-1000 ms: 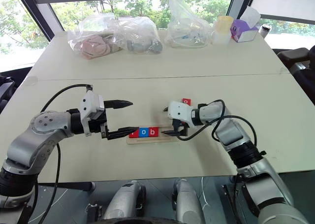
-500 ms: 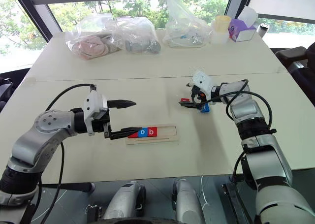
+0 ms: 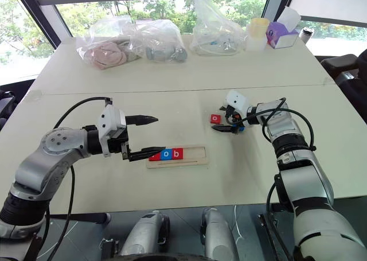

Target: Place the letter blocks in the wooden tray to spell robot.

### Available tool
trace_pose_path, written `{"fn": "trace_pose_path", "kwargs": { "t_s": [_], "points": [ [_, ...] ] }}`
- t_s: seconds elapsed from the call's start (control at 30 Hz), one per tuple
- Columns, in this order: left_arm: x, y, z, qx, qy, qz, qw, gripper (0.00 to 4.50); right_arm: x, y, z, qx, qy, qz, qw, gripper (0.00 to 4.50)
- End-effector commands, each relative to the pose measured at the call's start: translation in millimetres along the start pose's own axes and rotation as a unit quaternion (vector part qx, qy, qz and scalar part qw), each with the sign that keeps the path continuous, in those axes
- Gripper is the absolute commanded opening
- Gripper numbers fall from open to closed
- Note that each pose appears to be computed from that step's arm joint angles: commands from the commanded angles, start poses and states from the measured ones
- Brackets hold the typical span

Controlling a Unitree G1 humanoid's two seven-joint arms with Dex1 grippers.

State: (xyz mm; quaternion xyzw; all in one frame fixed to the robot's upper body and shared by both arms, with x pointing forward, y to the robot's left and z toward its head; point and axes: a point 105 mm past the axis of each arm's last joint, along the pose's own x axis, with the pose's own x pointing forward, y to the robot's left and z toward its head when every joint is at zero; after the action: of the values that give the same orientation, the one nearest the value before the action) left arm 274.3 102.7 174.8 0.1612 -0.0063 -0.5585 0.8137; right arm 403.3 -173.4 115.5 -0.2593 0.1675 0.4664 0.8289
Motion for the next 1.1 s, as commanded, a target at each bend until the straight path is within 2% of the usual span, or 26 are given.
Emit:
{"fn": "trace_pose_path", "kwargs": {
  "t_s": [0.03, 0.2, 0.33, 0.47, 0.57, 0.67, 0.8, 0.97, 1.1],
  "points": [
    [-1, -1, 9, 0.018, -0.014, 0.0, 1.0, 4.5, -2, -8, 19, -0.007, -0.027, -0.009, 1.0, 4.44],
    [0, -1, 9, 0.019, -0.015, -0.002, 1.0, 4.5, -2, -7, 17, -0.003, -0.024, -0.007, 1.0, 4.44],
    [0, -1, 10, 0.019, -0.015, -0.002, 1.0, 4.5, -1, -13, 22, 0.045, -0.035, -0.032, 0.998, 4.44],
    [-1, -2, 9, 0.019, -0.014, -0.001, 1.0, 4.5, -3, 2, 52, 0.09, -0.089, -0.04, 0.991, 4.44],
    [-2, -4, 8, 0.018, -0.013, -0.001, 1.0, 4.5, -9, 11, 70, 0.102, -0.107, -0.095, 0.984, 4.44],
    [-1, -5, 7, 0.015, -0.013, -0.001, 1.0, 4.5, -14, 10, 77, 0.156, -0.096, -0.209, 0.961, 4.44],
    [1, -3, 8, 0.014, -0.015, -0.004, 1.0, 4.5, -17, 22, 61, 0.214, -0.04, -0.334, 0.917, 4.44],
    [2, -1, 9, 0.016, -0.013, -0.01, 1.0, 4.5, -13, 34, 56, 0.266, -0.023, -0.383, 0.884, 4.44],
    [5, -1, 9, 0.017, -0.013, -0.016, 1.0, 4.5, 7, 42, 57, 0.321, -0.019, -0.392, 0.862, 4.44]
  ]
}}
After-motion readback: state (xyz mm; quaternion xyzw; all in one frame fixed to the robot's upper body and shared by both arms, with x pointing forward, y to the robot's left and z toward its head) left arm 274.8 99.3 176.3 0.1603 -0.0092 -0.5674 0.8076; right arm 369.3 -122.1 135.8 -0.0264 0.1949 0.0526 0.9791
